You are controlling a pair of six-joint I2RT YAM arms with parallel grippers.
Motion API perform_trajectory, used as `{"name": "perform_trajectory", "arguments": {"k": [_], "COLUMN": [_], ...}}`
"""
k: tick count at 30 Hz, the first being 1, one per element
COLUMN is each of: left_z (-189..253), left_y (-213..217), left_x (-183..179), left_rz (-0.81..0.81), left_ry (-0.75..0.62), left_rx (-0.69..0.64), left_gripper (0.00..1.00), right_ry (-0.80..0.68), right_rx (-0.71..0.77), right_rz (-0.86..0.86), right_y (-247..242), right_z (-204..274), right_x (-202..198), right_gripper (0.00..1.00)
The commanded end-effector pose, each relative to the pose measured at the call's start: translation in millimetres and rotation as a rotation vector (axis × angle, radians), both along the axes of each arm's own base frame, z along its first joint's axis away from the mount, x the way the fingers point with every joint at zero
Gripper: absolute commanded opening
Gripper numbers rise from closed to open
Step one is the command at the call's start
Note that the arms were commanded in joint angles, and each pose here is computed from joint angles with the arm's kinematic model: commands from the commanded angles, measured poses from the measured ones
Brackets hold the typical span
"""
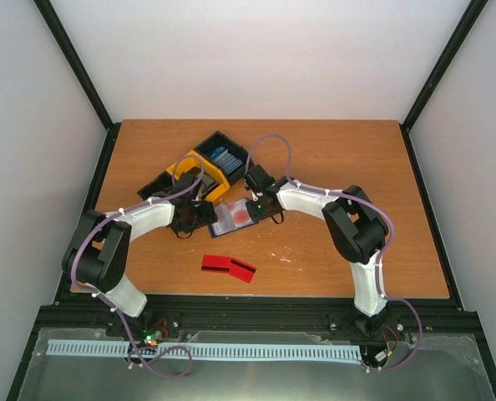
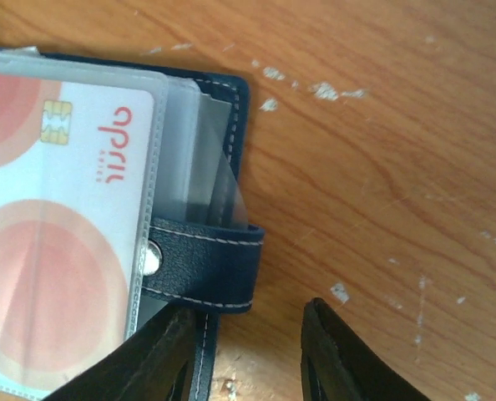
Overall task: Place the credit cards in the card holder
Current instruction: Insert the credit card into the card holder, then close the card holder at the center of the board.
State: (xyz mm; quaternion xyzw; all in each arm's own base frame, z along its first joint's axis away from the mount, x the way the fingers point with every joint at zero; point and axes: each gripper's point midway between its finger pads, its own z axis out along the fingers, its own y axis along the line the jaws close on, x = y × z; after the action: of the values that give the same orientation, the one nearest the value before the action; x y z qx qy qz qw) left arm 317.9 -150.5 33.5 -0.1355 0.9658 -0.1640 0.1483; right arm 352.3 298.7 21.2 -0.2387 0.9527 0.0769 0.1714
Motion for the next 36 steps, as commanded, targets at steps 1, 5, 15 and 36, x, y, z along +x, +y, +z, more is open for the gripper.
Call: {"name": "perform_trajectory", "arguments": {"k": [1, 5, 15, 36], "left_z": [1.4, 0.3, -16.2, -8.9], "left_y": [0.6, 0.1, -2.7, -8.3], "left_x": [8.5, 7.9, 1.2, -7.0], "left_rz": [0.008, 0.0, -0.028, 0.038], "left_ry": [-0.025, -0.024, 0.04, 0.052], "left_rx": [-0.015, -0.016, -0.013, -0.102], "left_gripper": [0.69, 0.69, 0.56, 0.62], "right_ry": [-0.159, -0.221, -0.032, 0.102], "right_rx": [0.011, 0.036, 0.27, 0.15], "right_rz": [-0.077, -0.128, 0.055, -0.168], "right_y": [-2.0, -1.8, 49.9, 2.7], "right_z": [26.7, 33.1, 29.9, 8.6], "right_x": [22.5, 34.1, 8.2, 18.0], "right_gripper": [0.35, 0.34, 0.36, 0.39]}}
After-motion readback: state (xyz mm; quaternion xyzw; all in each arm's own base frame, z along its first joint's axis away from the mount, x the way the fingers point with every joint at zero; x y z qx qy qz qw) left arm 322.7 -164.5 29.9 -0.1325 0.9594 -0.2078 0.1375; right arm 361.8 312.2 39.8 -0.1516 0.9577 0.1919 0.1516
